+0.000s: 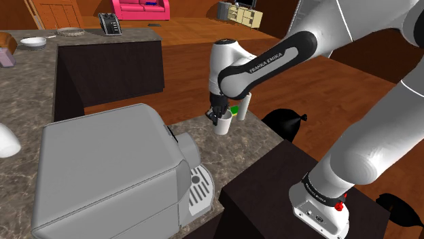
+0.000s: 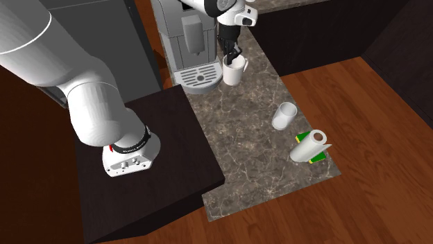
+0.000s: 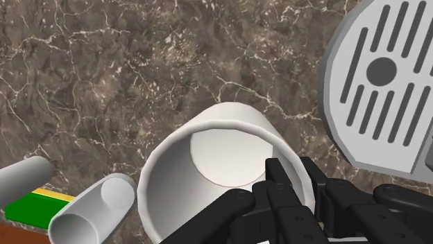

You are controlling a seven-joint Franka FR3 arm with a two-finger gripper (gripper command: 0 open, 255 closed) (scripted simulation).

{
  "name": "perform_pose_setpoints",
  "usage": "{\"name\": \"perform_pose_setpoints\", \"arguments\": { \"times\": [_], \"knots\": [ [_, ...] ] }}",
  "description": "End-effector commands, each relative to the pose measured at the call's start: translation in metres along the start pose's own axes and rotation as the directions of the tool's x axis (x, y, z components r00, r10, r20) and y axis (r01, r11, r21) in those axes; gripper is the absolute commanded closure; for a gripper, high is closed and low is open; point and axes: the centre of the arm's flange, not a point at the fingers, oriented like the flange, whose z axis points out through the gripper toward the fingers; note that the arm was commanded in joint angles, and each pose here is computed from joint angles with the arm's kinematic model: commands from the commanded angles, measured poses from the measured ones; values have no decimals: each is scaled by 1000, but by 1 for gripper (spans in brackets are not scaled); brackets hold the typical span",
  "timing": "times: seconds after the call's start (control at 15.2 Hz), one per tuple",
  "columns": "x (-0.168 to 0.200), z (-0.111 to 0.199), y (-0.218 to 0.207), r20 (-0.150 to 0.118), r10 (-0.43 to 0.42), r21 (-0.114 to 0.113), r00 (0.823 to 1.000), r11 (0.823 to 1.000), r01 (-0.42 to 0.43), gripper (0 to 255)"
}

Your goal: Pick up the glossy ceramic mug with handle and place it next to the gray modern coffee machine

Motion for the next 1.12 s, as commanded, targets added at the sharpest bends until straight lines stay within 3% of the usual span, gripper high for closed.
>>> {"name": "perform_pose_setpoints", "arguments": {
  "times": [0.0, 1.06],
  "knots": [
    [0, 11, 0, -1, 0, 0, 1000, 1000, 0, 255],
    [2, 95, -5, -1, 0, 0, 1000, 1000, 0, 255]
  ]
}}
